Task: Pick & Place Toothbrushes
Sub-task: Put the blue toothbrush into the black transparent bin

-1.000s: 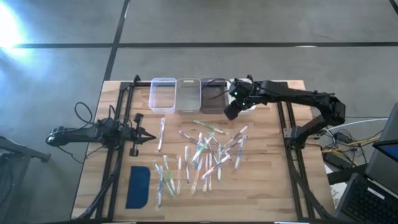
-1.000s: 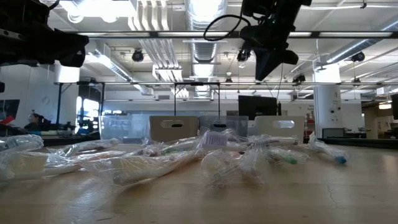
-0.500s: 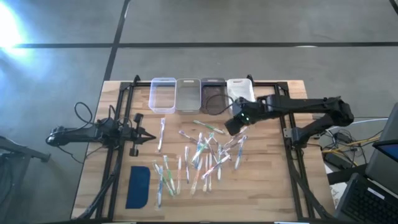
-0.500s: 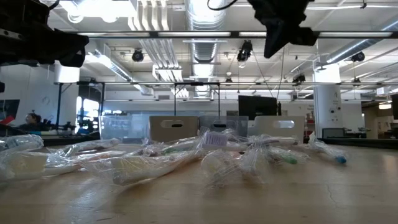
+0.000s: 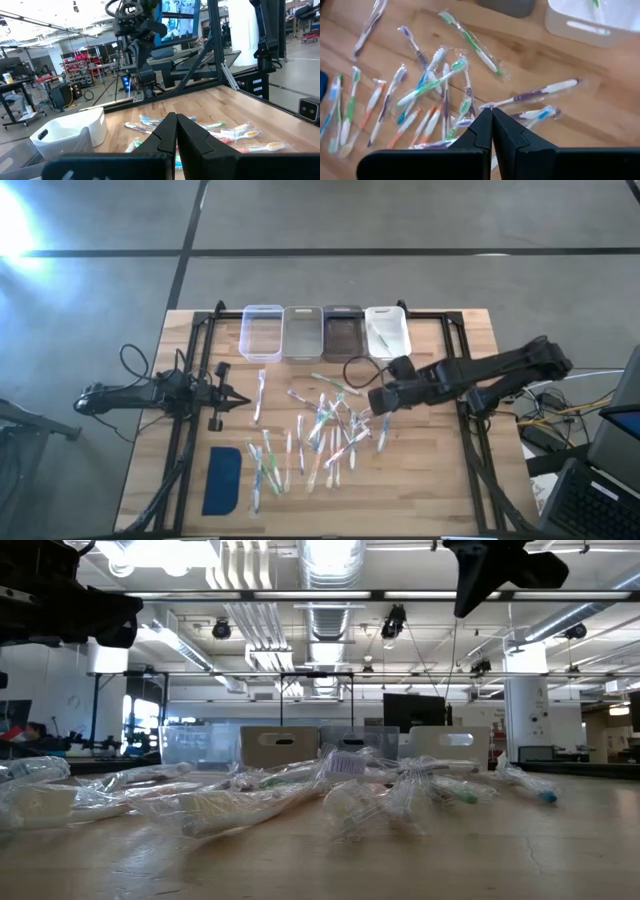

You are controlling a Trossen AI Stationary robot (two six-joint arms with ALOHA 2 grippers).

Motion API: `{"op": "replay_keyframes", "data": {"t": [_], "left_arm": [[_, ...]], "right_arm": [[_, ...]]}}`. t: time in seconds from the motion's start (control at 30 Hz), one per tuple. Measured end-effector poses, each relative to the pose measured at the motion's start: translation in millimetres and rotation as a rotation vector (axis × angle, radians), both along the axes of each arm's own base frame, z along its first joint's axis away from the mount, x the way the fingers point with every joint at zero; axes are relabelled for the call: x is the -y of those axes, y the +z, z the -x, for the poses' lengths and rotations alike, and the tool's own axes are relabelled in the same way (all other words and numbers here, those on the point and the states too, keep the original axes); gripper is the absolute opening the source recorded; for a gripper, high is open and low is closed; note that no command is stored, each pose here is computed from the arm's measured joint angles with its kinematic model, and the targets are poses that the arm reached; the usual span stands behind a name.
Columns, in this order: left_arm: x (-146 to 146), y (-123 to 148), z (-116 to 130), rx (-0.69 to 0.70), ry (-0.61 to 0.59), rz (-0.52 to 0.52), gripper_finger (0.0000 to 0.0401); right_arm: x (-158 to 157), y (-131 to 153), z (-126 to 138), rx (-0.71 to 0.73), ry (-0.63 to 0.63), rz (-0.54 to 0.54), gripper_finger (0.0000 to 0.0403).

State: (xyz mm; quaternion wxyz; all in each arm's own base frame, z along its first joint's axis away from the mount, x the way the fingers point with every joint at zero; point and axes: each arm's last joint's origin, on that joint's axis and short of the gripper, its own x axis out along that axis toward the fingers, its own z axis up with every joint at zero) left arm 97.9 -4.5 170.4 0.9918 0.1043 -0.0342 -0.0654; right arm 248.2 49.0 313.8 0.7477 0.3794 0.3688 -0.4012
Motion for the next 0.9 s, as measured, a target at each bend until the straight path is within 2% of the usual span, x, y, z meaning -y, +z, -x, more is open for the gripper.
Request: {"op": "replay_keyframes", "data": {"t": [0.37,0.53,0.73,0.9], "left_arm": [[0.0,0.1,0.0,0.001,0.0,0.0,0.0014],[0.0,0.1,0.0,0.001,0.0,0.0,0.0014],[-0.1,0.1,0.0,0.001,0.001,0.0,0.0014],[-0.1,0.1,0.0,0.001,0.001,0.0,0.0014]], "right_arm": [[-25.1,-13.5,9.7,-0.037,-0.193,-0.051,0.0014],[-36.7,-22.8,16.1,-0.029,-0.254,-0.084,0.0037],[-48.6,-43.5,26.1,-0.075,-0.338,-0.173,0.0073],[-50.9,-61.3,25.0,-0.058,-0.356,-0.214,0.0102]]}}
